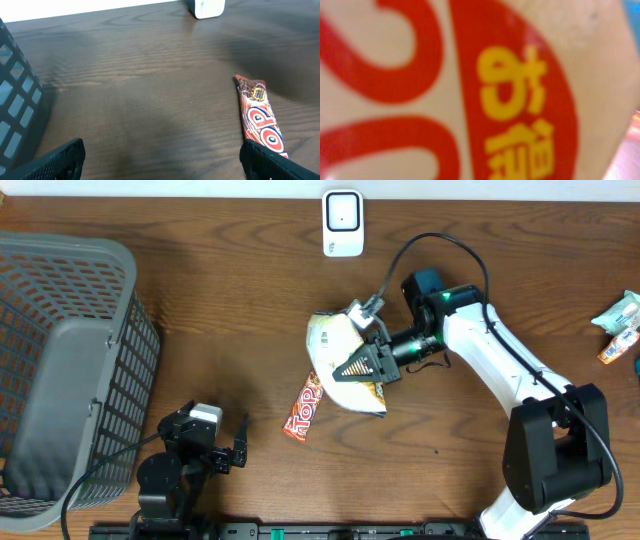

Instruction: Scan the item barcode

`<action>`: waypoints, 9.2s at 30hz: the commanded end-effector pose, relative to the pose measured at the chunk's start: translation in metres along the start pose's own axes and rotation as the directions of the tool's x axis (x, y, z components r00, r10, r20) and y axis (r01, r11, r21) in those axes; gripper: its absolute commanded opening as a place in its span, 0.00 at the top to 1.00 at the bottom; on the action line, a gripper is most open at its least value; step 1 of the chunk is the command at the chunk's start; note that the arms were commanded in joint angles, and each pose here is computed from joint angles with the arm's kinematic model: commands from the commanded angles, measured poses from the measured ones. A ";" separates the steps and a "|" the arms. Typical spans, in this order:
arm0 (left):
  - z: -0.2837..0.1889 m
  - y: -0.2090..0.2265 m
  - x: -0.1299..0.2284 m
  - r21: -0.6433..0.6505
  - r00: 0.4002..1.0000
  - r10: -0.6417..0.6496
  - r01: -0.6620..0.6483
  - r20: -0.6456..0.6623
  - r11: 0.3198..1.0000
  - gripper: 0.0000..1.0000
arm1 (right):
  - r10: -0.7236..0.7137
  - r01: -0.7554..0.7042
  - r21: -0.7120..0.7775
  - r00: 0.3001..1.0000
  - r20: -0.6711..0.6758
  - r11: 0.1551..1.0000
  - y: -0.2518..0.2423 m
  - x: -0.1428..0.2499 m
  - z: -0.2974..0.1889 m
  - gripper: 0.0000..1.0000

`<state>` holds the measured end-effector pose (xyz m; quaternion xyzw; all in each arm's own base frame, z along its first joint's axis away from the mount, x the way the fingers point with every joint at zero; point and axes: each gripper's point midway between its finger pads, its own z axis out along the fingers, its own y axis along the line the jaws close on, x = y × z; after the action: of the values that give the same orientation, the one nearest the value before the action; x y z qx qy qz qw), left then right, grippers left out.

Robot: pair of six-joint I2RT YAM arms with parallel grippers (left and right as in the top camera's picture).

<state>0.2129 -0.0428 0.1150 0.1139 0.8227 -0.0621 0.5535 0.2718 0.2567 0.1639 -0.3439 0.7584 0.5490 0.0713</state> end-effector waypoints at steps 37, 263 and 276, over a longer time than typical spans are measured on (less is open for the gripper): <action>0.002 -0.001 0.010 0.002 1.000 0.010 -0.010 -0.028 1.000 0.02 | -0.077 0.373 0.895 0.912 -0.402 -0.246 -0.244 -0.207 -0.170 0.99; 0.002 -0.001 0.010 0.002 1.000 0.010 -0.010 -0.028 1.000 0.01 | 0.408 -0.157 0.509 0.806 -0.428 0.846 -0.133 0.020 0.020 0.05; 0.002 -0.001 0.010 0.002 1.000 0.010 -0.010 -0.028 1.000 0.02 | 0.265 0.008 0.564 0.877 -0.400 0.825 -0.039 -0.041 0.002 0.01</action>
<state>0.2129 -0.0428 0.1150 0.1139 0.8227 -0.0621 0.5535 0.3311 0.2656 0.0940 -0.3588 0.8942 0.2401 -0.1185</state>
